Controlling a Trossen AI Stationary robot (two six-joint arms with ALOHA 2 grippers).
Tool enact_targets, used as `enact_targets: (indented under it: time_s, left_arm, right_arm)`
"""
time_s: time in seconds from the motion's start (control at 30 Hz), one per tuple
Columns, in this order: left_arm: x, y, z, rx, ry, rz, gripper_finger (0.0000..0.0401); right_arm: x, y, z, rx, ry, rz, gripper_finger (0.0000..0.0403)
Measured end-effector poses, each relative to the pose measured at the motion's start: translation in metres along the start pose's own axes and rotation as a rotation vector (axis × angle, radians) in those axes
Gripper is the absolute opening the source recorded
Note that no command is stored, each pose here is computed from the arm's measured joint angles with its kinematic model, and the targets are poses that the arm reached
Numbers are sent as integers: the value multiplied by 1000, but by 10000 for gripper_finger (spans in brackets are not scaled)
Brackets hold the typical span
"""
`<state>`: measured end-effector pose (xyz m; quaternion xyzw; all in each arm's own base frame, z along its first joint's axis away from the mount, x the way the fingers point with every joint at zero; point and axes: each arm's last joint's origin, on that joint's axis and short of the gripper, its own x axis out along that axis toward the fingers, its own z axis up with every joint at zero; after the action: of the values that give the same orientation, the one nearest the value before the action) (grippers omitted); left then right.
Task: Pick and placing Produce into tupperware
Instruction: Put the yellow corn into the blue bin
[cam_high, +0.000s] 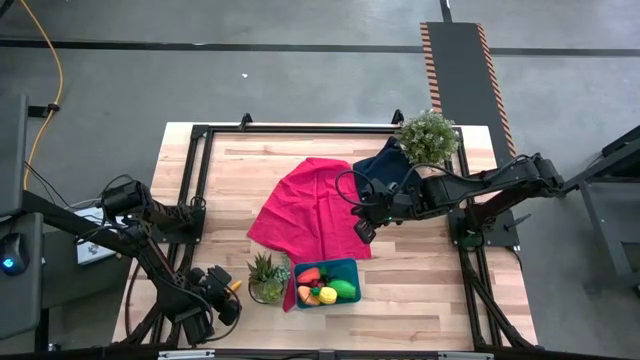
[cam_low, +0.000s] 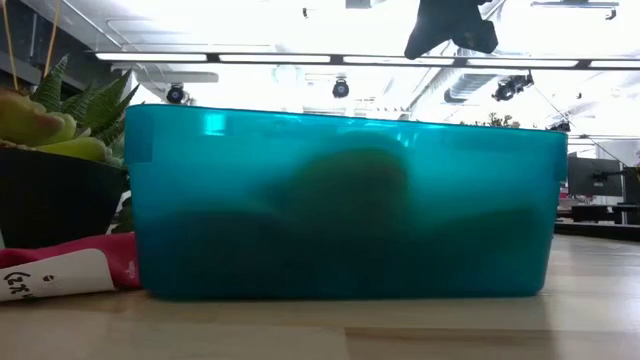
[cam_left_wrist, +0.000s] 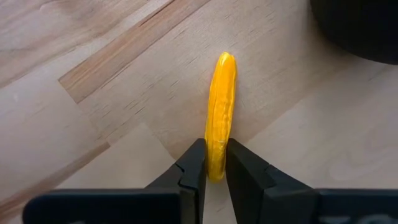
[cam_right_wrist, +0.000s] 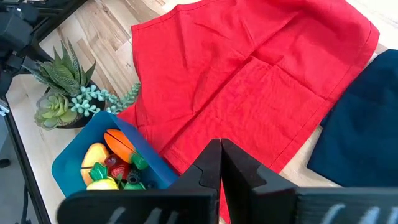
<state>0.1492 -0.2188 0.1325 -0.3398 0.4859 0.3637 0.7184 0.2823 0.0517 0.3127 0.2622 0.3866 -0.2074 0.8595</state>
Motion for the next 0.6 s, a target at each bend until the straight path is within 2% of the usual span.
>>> enact_targets:
  time_s: [0.6]
  left_arm:
    - [-9,-2,3,-20,-1,-63,44]
  right_arm:
    - [0,0,0,-7,0,0,2]
